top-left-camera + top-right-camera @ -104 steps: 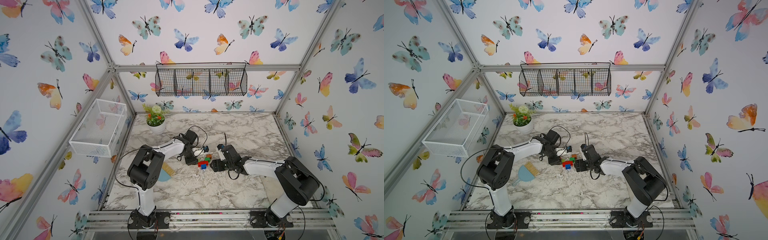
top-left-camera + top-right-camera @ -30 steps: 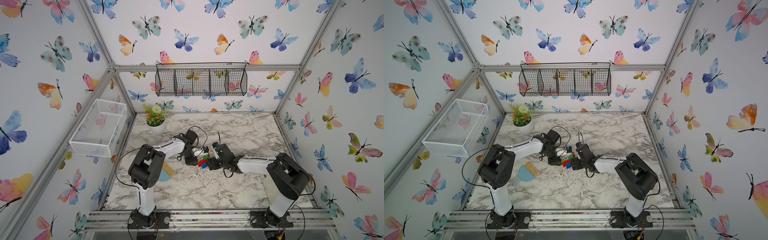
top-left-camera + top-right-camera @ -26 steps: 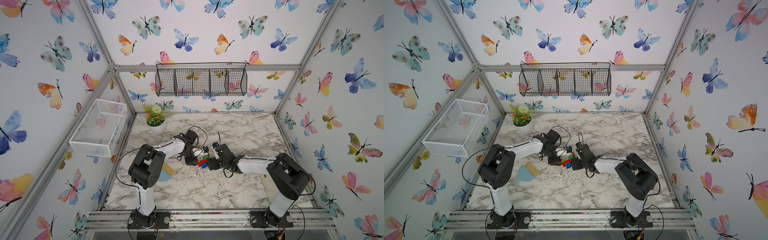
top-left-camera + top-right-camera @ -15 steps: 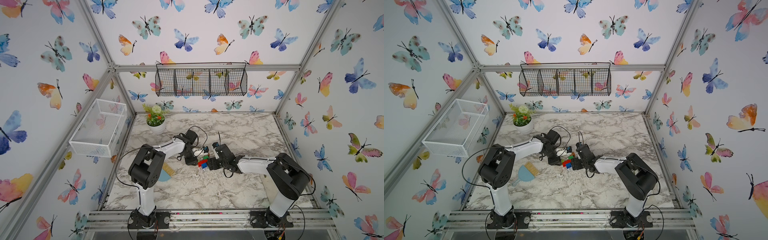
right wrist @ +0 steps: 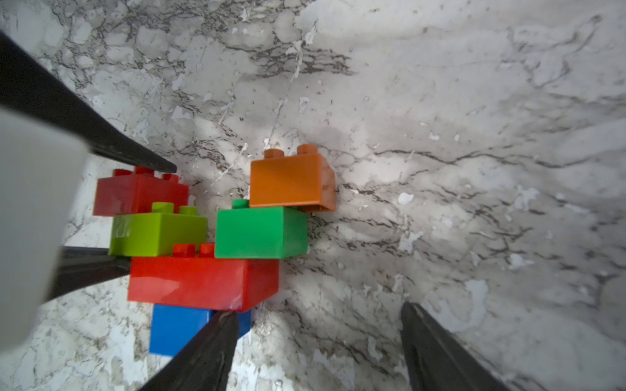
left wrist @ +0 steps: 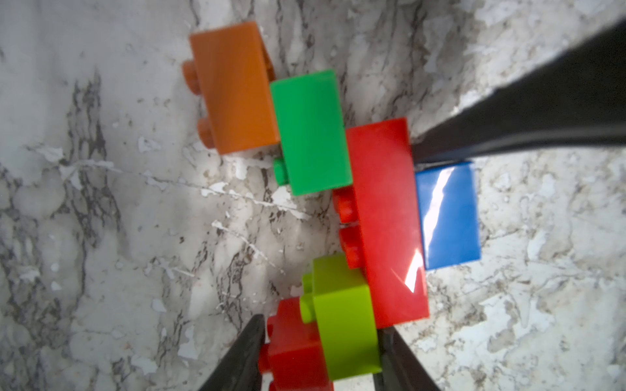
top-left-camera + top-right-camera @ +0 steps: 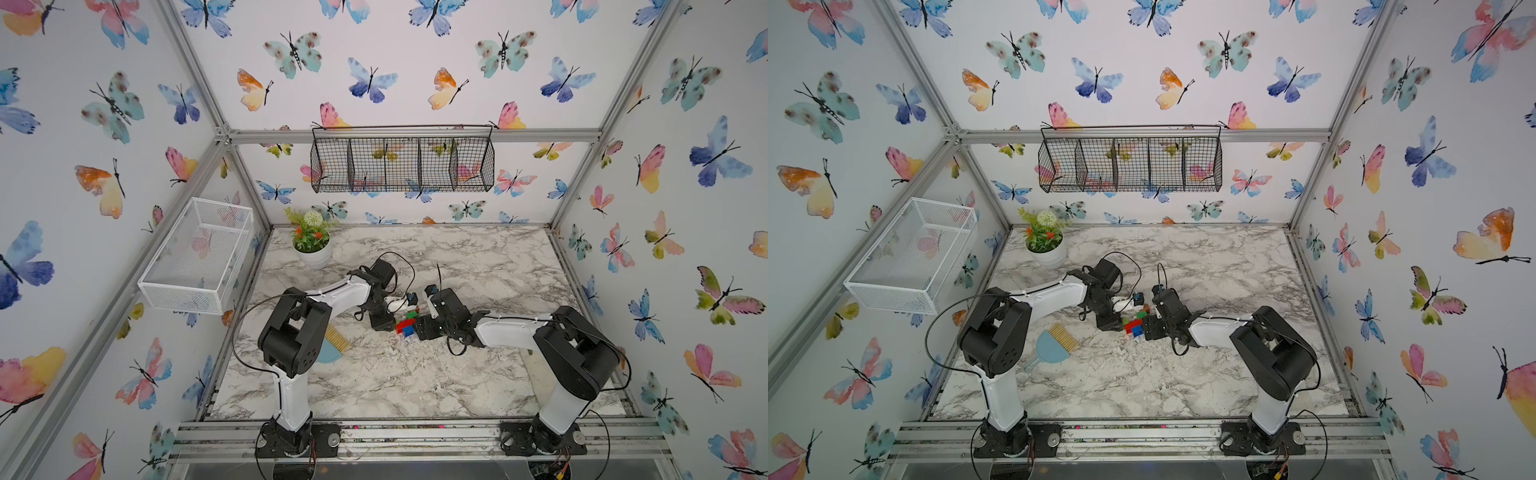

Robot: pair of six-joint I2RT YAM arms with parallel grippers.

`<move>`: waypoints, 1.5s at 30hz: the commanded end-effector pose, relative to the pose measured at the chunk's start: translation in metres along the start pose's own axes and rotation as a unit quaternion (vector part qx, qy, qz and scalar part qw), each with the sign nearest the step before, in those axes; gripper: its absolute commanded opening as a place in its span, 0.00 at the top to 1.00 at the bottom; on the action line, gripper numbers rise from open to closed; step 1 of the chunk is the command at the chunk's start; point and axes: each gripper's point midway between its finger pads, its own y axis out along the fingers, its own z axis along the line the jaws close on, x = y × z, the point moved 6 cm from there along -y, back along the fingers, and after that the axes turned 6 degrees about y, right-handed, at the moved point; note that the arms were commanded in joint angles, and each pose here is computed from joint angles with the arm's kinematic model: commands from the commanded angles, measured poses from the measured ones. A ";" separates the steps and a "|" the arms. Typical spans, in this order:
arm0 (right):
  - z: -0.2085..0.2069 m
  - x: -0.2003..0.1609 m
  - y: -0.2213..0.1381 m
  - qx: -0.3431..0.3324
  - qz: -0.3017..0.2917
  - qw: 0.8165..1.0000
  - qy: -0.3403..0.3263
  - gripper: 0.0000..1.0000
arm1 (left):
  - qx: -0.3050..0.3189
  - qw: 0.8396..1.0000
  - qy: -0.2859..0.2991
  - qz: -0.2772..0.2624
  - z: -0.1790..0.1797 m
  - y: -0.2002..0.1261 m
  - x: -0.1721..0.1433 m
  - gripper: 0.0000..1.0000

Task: Assemble the letter v with lego
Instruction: Assemble the lego brick with the lego brick, then adjust the lego brick at the center of the board.

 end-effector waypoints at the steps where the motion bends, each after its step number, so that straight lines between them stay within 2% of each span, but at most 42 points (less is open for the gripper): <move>1: -0.020 -0.034 0.005 -0.045 0.064 0.997 0.013 0.20 | -0.016 1.000 -0.005 0.002 -0.002 0.005 0.002 0.36; 8: -0.022 -0.035 0.004 -0.051 0.065 0.997 0.009 0.20 | 0.006 1.000 -0.012 0.000 0.004 -0.004 0.004 0.24; 10: -0.022 -0.035 0.003 -0.051 0.063 0.997 0.010 0.19 | 0.019 1.000 -0.019 -0.006 0.008 -0.011 0.004 0.17; 13: -0.022 -0.035 0.001 -0.049 0.062 0.997 0.012 0.19 | 0.048 0.998 -0.030 -0.023 0.015 -0.028 0.007 0.15; 15: -0.022 -0.036 -0.001 -0.049 0.062 0.997 0.014 0.19 | 0.073 0.996 -0.045 -0.032 0.020 -0.039 0.005 0.10; 16: -0.023 -0.038 -0.001 -0.049 0.063 0.997 0.015 0.19 | 0.088 0.994 -0.052 -0.037 0.022 -0.046 0.005 0.01; 19: -0.023 -0.041 -0.002 -0.042 0.064 0.997 0.021 0.19 | 0.126 0.987 -0.078 -0.066 0.020 -0.066 0.003 0.02; 22: -0.020 -0.045 -0.001 -0.025 0.068 0.997 0.027 0.19 | 0.152 0.976 -0.105 -0.120 0.015 -0.088 0.005 0.02; 25: -0.013 -0.047 0.000 -0.015 0.071 0.997 0.022 0.19 | 0.188 0.957 -0.129 -0.180 0.012 -0.114 0.011 0.02; 27: -0.007 -0.048 0.003 -0.016 0.077 0.997 0.015 0.19 | 0.234 0.934 -0.169 -0.210 0.017 -0.133 0.009 0.02; 29: 0.000 -0.050 0.006 -0.021 0.083 0.996 0.006 0.19 | 0.266 0.908 -0.212 -0.244 0.021 -0.152 0.004 0.02; 32: 0.011 -0.051 0.011 -0.022 0.086 0.996 -0.002 0.19 | 0.312 0.856 -0.302 -0.281 0.032 -0.176 -0.016 0.02; 33: 0.014 -0.050 0.012 -0.021 0.086 0.996 -0.001 0.19 | 0.313 0.845 -0.322 -0.289 0.033 -0.180 -0.021 0.02; 35: 0.017 -0.048 0.016 -0.023 0.091 0.996 0.002 0.19 | 0.310 0.835 -0.340 -0.303 0.031 -0.186 -0.024 0.02; 37: 0.020 -0.044 0.018 -0.029 0.092 0.995 0.002 0.19 | 0.324 0.815 -0.361 -0.316 0.030 -0.193 -0.028 0.02; 45: 0.020 -0.029 0.008 -0.056 0.075 0.996 -0.011 0.18 | 0.347 0.776 -0.396 -0.348 0.020 -0.193 -0.048 0.02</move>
